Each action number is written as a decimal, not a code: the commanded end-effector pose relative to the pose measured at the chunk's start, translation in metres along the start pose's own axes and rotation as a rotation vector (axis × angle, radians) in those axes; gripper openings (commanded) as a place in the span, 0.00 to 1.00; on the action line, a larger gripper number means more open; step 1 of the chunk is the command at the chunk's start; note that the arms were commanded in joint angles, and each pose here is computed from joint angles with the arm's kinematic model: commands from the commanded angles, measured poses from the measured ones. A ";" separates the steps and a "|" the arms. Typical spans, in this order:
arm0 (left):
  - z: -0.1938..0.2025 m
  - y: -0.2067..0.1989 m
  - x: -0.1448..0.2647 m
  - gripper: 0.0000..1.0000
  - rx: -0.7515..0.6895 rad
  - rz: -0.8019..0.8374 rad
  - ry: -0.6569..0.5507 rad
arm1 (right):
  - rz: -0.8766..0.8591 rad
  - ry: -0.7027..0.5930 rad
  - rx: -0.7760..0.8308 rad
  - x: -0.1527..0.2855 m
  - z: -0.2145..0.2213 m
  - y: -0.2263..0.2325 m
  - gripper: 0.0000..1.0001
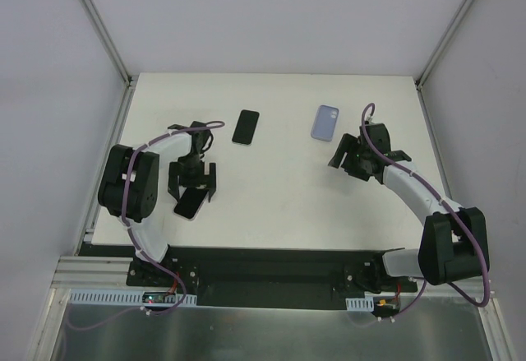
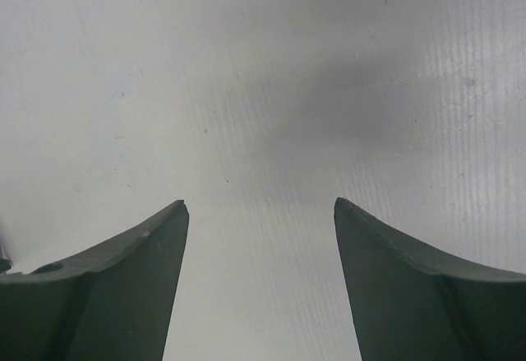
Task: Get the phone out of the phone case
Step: Pick up the phone at the center of the board.
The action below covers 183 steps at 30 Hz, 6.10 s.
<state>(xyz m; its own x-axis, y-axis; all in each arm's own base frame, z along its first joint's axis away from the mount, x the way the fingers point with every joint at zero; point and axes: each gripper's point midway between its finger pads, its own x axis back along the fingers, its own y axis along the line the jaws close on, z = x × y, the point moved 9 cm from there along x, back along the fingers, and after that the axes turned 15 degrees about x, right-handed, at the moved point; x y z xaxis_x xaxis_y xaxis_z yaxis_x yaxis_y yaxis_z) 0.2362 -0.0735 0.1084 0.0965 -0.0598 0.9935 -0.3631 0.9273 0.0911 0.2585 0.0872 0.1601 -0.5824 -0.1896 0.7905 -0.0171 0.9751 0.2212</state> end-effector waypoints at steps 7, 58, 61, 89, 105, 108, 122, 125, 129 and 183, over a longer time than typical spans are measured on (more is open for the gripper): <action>-0.008 0.007 0.001 0.99 0.028 -0.017 -0.062 | -0.007 -0.053 0.021 0.017 -0.008 0.004 0.74; -0.003 0.019 0.003 0.99 -0.069 0.040 -0.076 | -0.022 -0.065 0.023 0.022 -0.004 0.007 0.74; -0.006 0.019 0.002 0.99 -0.069 0.023 -0.084 | -0.020 -0.059 0.023 0.020 -0.003 0.006 0.74; 0.002 -0.048 0.020 0.67 -0.111 0.296 0.024 | -0.097 -0.058 0.054 0.026 -0.005 0.018 0.74; 0.049 -0.187 0.021 0.69 -0.206 0.352 0.027 | -0.217 -0.013 0.050 0.038 0.016 0.023 0.74; 0.059 -0.199 0.018 0.71 -0.152 0.332 0.003 | -0.232 0.004 0.027 0.033 0.021 0.023 0.74; 0.068 -0.183 0.075 0.97 -0.127 0.451 -0.105 | -0.252 0.065 0.047 0.020 0.023 0.047 0.73; 0.059 -0.155 0.084 0.97 -0.073 0.469 -0.124 | -0.263 0.093 0.103 0.017 0.029 0.069 0.73; 0.050 -0.119 0.089 0.97 -0.033 0.479 -0.167 | -0.256 0.127 0.145 0.008 0.034 0.088 0.73; 0.050 -0.037 0.080 0.98 0.081 0.521 -0.246 | 0.228 0.451 0.301 -0.094 0.082 0.206 0.96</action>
<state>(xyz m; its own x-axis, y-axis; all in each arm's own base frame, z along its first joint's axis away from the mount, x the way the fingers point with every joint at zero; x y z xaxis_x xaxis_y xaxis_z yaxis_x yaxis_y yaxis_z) 0.2143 -0.1318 0.1900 -0.3435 0.2886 0.8937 -0.3994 0.8164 -0.4171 0.2393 0.3198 0.1061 -0.2003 -0.0286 0.9793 -0.2175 0.9759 -0.0160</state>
